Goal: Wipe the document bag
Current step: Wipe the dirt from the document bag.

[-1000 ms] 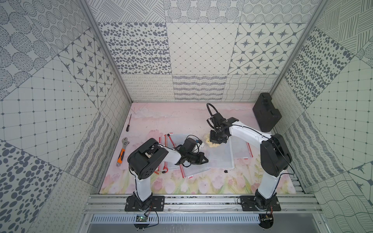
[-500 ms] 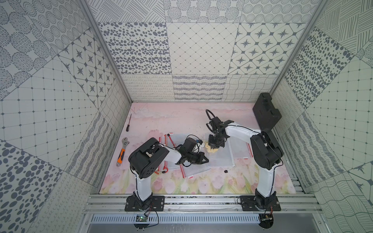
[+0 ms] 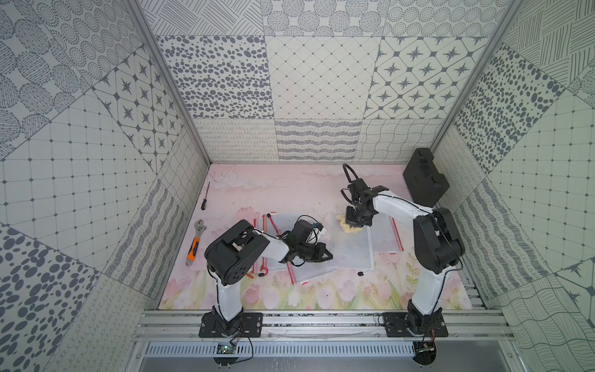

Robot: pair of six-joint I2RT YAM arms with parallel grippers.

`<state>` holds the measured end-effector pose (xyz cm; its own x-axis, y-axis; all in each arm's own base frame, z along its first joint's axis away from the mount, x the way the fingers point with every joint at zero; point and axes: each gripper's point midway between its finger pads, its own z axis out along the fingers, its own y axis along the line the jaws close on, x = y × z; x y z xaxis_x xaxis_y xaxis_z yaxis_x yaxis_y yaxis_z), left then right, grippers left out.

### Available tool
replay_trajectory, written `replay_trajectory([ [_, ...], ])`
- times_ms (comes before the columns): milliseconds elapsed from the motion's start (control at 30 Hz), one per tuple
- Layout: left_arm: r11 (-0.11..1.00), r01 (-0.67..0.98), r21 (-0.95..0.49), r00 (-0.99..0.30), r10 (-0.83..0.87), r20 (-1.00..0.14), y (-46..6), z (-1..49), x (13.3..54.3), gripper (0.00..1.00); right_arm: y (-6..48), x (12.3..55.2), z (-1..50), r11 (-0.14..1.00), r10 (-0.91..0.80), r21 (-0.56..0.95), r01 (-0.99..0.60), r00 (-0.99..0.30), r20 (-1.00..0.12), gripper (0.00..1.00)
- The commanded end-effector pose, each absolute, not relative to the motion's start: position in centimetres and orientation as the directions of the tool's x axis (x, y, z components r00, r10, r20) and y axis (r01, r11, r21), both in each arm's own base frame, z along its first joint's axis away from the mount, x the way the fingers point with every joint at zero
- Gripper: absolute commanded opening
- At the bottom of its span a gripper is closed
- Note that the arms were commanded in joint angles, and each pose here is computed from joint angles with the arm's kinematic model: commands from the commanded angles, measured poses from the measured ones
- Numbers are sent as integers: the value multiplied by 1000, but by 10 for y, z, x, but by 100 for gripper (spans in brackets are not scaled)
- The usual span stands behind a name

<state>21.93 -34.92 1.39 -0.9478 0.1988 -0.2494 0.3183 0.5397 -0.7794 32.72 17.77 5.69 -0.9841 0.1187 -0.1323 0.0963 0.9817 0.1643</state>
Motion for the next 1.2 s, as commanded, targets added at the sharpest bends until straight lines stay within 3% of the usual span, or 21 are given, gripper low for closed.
replay_trajectory([
  [0,832,143,-536,-986,170,0,-279,-60,188,0,176,282,44,982,130,149,116,-987,-89,0],
  [133,830,140,-540,-986,167,1,-280,-59,189,0,164,247,12,982,151,115,149,-988,-11,0],
  [233,831,138,-538,-986,167,5,-280,-60,189,0,154,253,-4,981,172,87,173,-985,12,0],
  [367,831,138,-539,-986,166,4,-280,-60,189,0,131,304,-12,971,230,76,228,-973,-22,0],
  [467,831,138,-539,-987,163,0,-279,-59,189,0,123,354,-8,948,287,156,277,-957,-44,0],
  [600,830,135,-541,-987,159,-1,-279,-59,189,0,110,408,18,955,290,104,278,-949,-126,0],
  [733,830,134,-542,-987,159,-1,-279,-59,189,0,107,429,32,959,276,102,263,-950,-148,0],
  [933,830,133,-541,-988,157,-3,-279,-59,189,0,135,386,62,976,202,116,184,-964,-171,0],
  [1167,833,133,-537,-987,161,7,-280,-61,190,0,238,299,69,977,68,212,36,-987,-143,0],
])
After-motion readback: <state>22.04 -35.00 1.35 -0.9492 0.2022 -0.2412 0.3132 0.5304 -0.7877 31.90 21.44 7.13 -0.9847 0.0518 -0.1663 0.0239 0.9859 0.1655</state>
